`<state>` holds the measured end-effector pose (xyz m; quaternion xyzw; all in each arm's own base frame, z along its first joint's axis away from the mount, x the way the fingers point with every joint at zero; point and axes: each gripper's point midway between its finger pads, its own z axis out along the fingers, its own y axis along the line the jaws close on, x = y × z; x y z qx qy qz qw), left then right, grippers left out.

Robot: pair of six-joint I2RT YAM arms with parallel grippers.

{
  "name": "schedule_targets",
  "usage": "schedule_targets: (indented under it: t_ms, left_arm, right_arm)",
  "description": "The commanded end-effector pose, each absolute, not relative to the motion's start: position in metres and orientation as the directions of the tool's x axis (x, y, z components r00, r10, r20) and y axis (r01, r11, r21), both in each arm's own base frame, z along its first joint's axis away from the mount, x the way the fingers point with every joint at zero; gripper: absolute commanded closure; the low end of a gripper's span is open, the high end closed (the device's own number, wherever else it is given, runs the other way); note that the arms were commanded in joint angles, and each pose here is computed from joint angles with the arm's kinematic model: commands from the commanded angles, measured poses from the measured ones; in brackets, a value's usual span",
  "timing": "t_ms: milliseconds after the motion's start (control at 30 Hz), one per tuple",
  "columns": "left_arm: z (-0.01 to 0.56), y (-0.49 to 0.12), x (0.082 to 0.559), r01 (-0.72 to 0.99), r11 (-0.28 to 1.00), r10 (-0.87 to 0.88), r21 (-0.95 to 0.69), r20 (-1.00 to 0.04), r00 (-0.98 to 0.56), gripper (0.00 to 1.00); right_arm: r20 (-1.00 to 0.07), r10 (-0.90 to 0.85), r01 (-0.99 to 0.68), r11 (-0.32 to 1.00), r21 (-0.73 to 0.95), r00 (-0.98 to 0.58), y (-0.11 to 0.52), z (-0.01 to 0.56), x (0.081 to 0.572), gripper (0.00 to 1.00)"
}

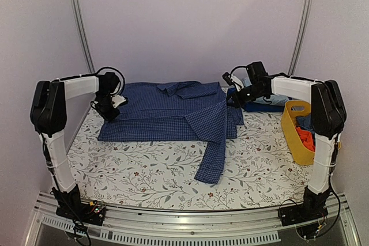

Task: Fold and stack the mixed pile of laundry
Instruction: Fold the flattened T-shirt at the center of the board.

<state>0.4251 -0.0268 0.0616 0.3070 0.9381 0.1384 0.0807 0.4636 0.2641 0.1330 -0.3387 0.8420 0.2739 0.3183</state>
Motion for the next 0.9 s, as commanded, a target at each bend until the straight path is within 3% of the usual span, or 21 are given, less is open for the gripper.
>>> schedule_targets:
  t_ms: [0, 867]
  left_arm:
    - [0.065, -0.021, 0.445, 0.508, 0.794, 0.567, 0.334, -0.107, -0.816, 0.95]
    - [0.04, 0.009, 0.445, 0.459, 0.813, 0.507, 0.357, -0.048, -0.86, 0.93]
  right_arm:
    - [-0.72, -0.388, -0.728, 0.644, 0.235, -0.575, 0.256, 0.131, 0.478, 1.0]
    - [-0.665, -0.365, -0.676, 0.676, 0.292, -0.652, 0.263, 0.091, 0.505, 1.0]
